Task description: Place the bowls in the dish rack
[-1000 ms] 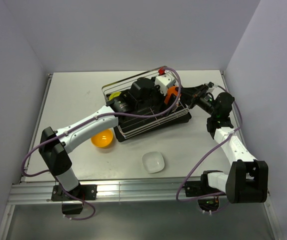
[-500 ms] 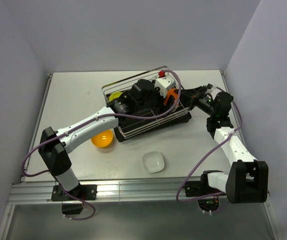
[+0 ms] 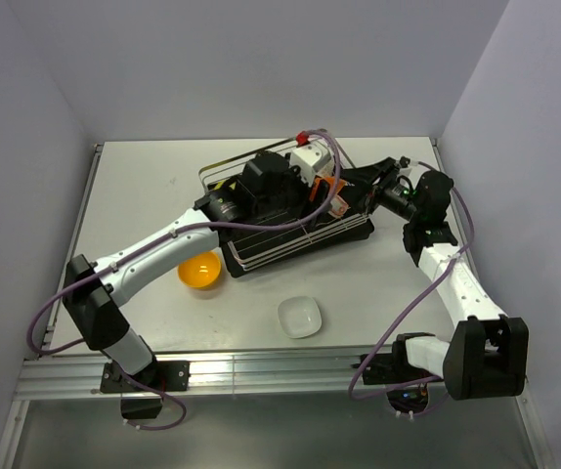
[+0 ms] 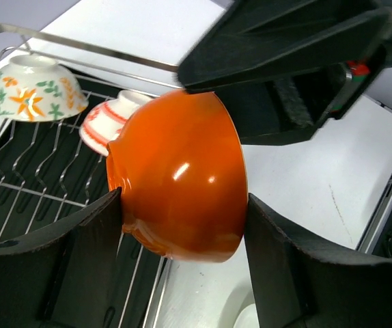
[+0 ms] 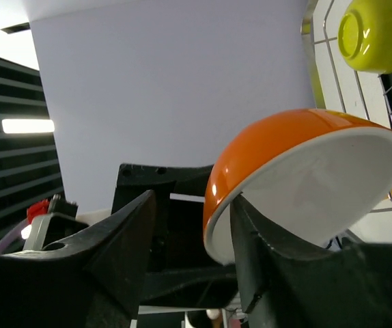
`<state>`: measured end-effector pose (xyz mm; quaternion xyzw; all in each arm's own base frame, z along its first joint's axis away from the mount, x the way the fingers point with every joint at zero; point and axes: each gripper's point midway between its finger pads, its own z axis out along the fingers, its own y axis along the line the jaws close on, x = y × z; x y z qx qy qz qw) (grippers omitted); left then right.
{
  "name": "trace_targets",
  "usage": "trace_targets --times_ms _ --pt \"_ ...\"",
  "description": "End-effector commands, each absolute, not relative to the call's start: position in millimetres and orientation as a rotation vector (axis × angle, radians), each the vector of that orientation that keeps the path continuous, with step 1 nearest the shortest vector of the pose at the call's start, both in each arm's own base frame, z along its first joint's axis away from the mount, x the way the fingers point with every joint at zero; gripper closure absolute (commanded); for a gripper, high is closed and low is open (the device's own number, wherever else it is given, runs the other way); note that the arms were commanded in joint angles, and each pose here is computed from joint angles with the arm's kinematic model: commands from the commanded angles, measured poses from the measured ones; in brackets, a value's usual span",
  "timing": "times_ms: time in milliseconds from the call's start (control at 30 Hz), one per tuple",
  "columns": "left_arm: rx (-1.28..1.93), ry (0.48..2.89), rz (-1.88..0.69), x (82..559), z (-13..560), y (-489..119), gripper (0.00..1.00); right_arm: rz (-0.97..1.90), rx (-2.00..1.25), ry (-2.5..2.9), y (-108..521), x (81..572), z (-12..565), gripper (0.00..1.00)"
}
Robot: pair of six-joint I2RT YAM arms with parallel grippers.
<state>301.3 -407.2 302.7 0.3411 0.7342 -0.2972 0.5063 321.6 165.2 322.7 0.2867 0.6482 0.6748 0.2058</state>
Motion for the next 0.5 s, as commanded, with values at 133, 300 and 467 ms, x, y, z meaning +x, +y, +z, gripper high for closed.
trace_targets --times_ms 133,300,467 --pt "0.660 1.685 -0.728 322 360 -372 1.00 1.858 0.654 1.791 170 314 349 0.38" --pt "0.621 1.692 -0.700 330 361 -356 1.00 1.849 0.640 1.805 173 314 348 0.33" --pt "0.582 1.720 -0.632 345 352 -333 1.00 1.833 0.616 1.808 173 315 350 0.31"
